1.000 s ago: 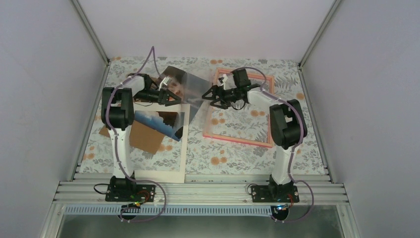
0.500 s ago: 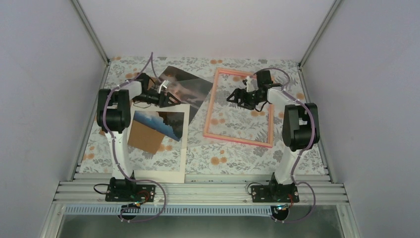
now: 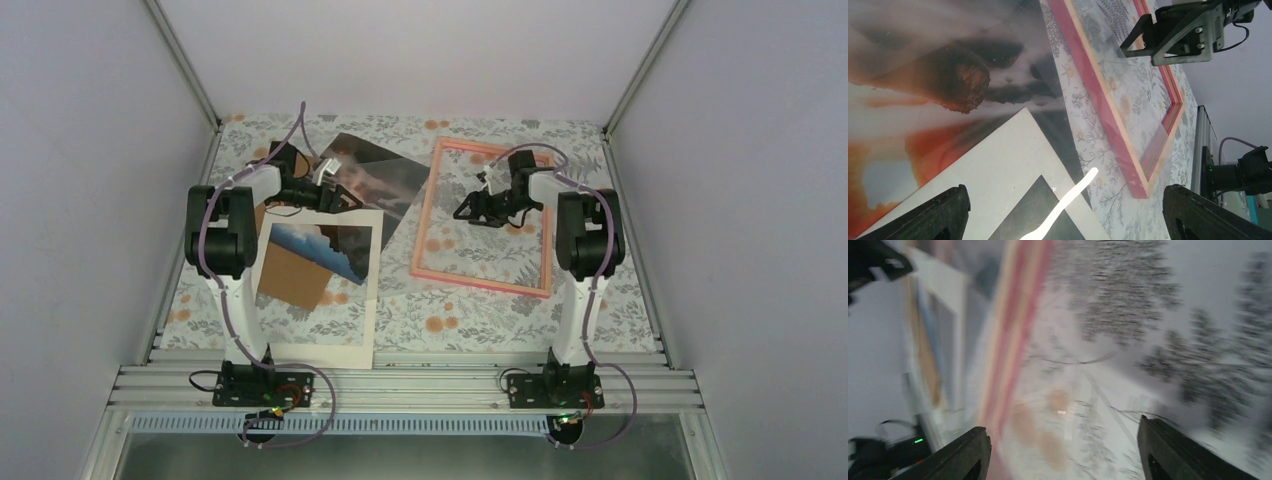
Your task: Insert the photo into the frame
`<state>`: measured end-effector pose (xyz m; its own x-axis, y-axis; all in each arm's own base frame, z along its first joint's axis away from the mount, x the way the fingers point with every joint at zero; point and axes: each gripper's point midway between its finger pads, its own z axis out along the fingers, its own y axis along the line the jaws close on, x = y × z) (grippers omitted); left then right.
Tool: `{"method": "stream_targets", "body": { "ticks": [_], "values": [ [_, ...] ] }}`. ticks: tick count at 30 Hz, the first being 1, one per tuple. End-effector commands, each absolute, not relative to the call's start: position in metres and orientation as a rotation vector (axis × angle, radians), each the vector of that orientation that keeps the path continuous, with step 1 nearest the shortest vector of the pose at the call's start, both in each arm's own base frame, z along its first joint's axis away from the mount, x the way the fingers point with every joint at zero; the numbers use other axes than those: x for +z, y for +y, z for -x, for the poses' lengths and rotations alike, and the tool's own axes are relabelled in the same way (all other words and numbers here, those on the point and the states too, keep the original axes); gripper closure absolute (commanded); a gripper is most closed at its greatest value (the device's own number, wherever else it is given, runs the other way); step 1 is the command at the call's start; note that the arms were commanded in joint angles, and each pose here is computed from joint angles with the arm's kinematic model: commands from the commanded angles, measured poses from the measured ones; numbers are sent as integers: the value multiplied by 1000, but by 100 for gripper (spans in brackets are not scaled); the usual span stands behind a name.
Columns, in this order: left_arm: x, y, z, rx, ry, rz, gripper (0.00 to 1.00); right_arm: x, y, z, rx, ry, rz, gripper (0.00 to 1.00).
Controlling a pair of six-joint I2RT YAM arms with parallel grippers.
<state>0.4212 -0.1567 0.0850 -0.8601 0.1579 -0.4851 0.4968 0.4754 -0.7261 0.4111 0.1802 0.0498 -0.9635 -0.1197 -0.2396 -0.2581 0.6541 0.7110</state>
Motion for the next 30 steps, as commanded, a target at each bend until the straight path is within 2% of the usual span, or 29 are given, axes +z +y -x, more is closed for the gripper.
{"method": "stream_targets", "body": {
  "ticks": [1,10,13,18,20,24,25,30],
  "values": [
    [106,-148,-429,-1249,2325,-559,4,51,196,-411,1337,2654,394,26],
    [112,-132,-438,-1211,2319,-517,3,30,221,-414,1619,2624,354,36],
    [114,-129,-441,-1197,2319,-511,3,24,229,-414,1657,2622,351,39],
    [114,-121,-444,-1172,2328,-494,3,13,233,-415,1672,2638,329,49],
    [114,-119,-446,-1159,2332,-489,3,8,232,-415,1669,2645,318,60],
    [119,-110,-449,-1100,2344,-489,0,15,225,-426,1661,2615,276,92],
    [121,-107,-450,-1069,2349,-497,0,19,223,-429,1659,2599,270,95],
    [131,-86,-450,-921,2361,-505,0,47,206,-438,1689,2485,211,96]
  ]
}}
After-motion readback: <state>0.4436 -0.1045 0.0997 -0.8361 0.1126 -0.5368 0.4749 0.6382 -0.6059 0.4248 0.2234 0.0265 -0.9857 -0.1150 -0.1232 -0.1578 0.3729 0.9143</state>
